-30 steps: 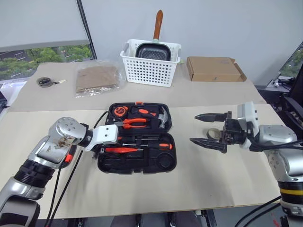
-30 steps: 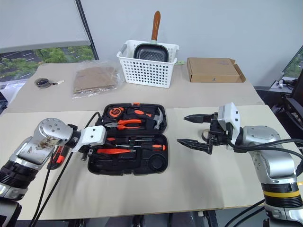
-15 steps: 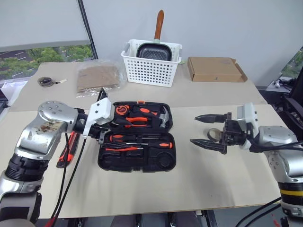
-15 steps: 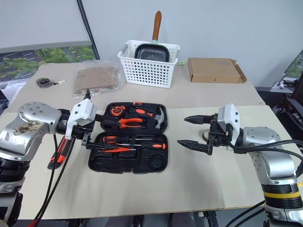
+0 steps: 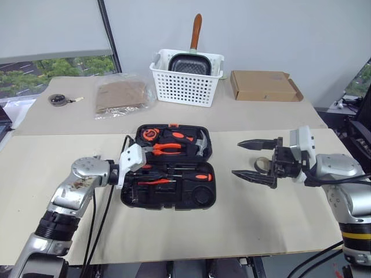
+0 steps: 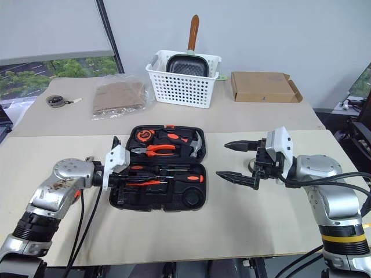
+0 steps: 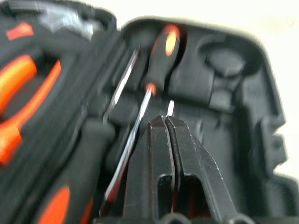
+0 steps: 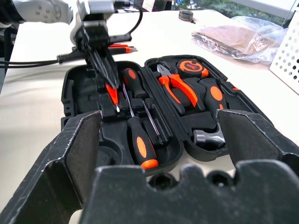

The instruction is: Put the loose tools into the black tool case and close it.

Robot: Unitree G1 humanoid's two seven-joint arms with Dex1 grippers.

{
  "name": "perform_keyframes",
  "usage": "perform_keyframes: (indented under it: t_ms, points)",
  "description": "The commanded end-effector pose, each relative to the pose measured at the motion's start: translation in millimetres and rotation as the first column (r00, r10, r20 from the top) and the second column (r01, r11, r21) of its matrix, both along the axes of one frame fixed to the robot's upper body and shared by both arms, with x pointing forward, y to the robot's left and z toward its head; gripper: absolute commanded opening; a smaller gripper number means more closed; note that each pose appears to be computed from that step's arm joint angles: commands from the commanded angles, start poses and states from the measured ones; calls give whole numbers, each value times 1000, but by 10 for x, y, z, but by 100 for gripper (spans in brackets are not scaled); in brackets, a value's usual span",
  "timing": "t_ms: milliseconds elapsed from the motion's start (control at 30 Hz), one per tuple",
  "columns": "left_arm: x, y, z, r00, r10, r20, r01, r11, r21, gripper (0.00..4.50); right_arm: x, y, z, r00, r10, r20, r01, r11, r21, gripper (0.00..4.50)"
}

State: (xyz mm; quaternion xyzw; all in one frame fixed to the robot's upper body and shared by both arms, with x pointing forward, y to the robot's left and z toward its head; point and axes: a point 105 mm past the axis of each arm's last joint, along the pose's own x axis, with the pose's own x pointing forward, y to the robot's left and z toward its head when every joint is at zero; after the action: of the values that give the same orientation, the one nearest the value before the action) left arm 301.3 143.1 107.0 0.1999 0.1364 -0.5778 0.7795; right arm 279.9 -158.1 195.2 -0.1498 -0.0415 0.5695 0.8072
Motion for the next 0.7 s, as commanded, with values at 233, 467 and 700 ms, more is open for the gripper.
perform_keyframes:
  t_ms: [233,467,700]
  points:
    - [-12,93,-180,999,11,32,-14,995,98,6,-15,-6,103,998,7,59,-6,1000,-8,450]
    - [148,218,468,955,248,162,-206,949,-238,6,10,48,101,998,39,53,-39,999,-3,450]
    - [128,964,818,715,675,182,-583,720,-377,95,74,151,92,994,102,47,-102,995,9,450]
